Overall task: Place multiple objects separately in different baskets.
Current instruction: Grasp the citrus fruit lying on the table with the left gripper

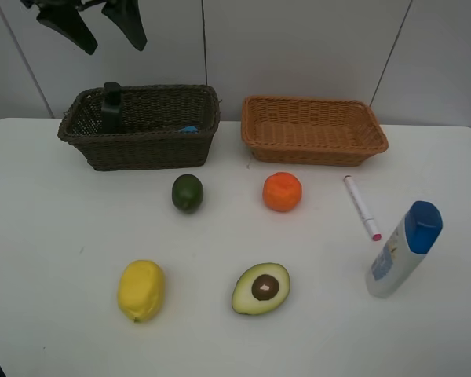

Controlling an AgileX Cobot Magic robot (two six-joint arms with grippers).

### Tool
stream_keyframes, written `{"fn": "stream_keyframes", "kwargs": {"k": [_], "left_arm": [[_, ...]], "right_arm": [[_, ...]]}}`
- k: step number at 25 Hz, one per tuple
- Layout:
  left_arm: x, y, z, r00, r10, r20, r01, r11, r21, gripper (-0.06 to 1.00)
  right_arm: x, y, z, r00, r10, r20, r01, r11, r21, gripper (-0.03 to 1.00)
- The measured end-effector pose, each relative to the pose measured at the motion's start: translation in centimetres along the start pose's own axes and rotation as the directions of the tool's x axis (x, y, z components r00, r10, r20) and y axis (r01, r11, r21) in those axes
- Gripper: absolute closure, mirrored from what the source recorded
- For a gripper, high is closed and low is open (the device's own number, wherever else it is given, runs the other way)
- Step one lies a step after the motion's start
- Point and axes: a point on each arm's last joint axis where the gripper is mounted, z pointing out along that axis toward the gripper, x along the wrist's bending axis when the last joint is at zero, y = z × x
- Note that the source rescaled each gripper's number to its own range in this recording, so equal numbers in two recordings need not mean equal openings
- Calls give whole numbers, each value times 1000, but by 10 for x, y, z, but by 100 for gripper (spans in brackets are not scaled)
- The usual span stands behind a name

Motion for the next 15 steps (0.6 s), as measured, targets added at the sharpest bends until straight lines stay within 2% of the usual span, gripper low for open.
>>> {"fn": "stream_keyframes", "kwargs": {"k": [2, 4, 9, 11, 13, 15], "left_arm": [[3, -27, -21, 998, -13, -61, 13, 1000, 10, -5], [3, -60, -42, 995, -37, -89, 38, 999, 11, -5], [-4, -139, -85, 993, -83, -88, 79, 996, -40, -5], [-8, -165, -94, 993, -98, -58, 94, 994, -57, -5], [-15, -184, -100, 994, -108, 6, 108, 991, -74, -5], [-24, -201, -102, 990, -103, 99, 111, 991, -76, -5]], "right_arm": [[0, 0, 0, 1000, 0, 0, 0, 1000, 0, -2], [0, 0, 0, 1000, 0, 0, 0, 1000, 0, -2], [0, 0, 0, 1000, 0, 0, 0, 1000, 0, -2], [0, 0, 0, 1000, 0, 0, 0, 1000, 0, -2], [0, 0, 0, 1000, -5, -11, 5, 1000, 0, -2], [0, 0, 0, 1000, -11, -24, 11, 1000, -1, -2]]}}
